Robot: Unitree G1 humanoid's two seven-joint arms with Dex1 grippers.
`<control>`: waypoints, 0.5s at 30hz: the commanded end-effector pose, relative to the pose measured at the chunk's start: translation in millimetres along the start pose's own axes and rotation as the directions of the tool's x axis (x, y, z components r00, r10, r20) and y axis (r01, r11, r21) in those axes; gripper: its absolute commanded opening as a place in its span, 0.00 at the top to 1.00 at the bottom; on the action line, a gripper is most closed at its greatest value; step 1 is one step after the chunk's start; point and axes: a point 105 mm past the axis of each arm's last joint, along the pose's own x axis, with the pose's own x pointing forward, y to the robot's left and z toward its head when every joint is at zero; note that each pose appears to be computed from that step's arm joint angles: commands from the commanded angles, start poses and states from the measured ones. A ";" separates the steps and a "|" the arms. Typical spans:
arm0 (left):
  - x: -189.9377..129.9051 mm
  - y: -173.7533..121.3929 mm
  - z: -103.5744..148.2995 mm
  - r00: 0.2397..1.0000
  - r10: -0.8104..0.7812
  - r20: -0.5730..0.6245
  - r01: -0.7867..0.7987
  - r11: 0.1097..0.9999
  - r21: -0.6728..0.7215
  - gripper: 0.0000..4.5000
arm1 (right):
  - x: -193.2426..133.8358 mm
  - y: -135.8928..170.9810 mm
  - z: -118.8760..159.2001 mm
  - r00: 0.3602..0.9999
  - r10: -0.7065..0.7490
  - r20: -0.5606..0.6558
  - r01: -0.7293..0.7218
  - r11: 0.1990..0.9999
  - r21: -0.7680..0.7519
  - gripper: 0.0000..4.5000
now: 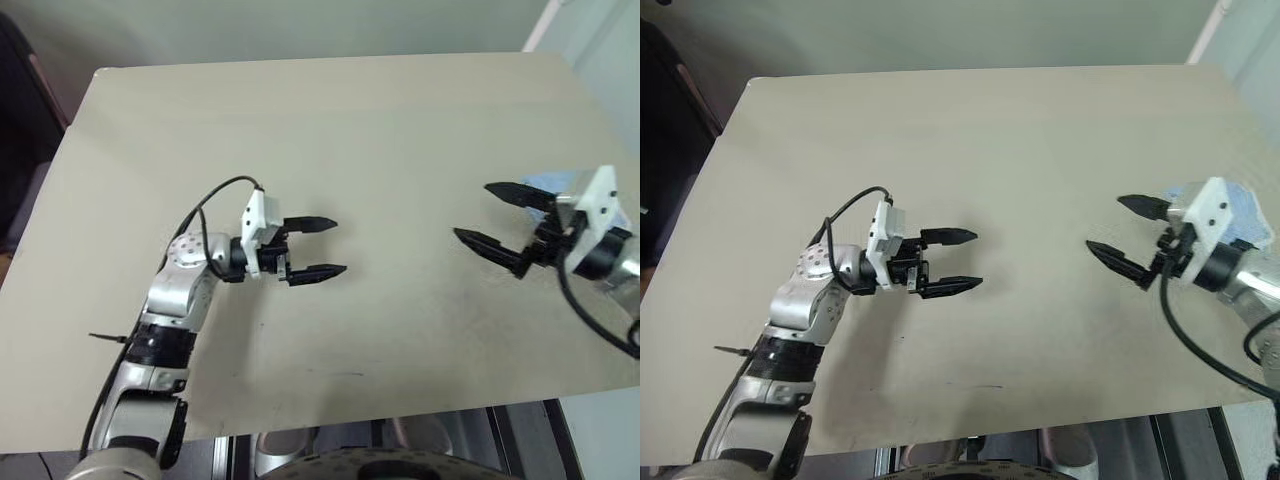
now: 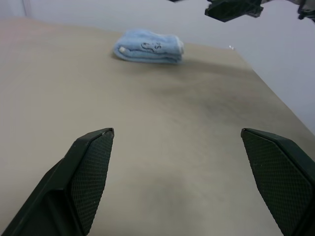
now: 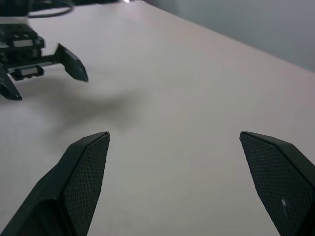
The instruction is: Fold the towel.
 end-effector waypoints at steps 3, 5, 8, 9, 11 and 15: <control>-19.0 -5.0 15.7 0.999 0.049 0.022 -0.050 0.999 0.019 0.00 | 20.1 17.1 5.6 0.989 0.132 0.072 -0.132 0.991 -0.008 0.01; -22.9 -4.9 15.6 0.997 0.073 0.020 -0.074 0.997 0.032 0.00 | 29.2 23.3 5.6 0.978 0.187 0.093 -0.188 0.982 0.000 0.01; -26.5 -5.7 15.5 0.996 0.090 0.020 -0.091 0.995 0.032 0.00 | 41.0 29.3 5.3 0.964 0.244 0.110 -0.246 0.969 0.004 0.01; -27.8 -6.6 14.4 0.995 0.096 0.018 -0.097 0.995 0.031 0.00 | 46.0 29.8 4.4 0.960 0.257 0.113 -0.259 0.966 0.001 0.01; -29.5 -8.0 12.2 0.994 0.108 0.015 -0.108 0.994 0.026 0.00 | 52.6 31.8 2.1 0.953 0.279 0.115 -0.281 0.960 -0.004 0.01; -23.8 -12.6 7.6 0.993 0.114 0.012 -0.114 0.993 0.020 0.00 | 60.2 35.2 3.1 0.942 0.304 0.143 -0.308 0.951 0.005 0.01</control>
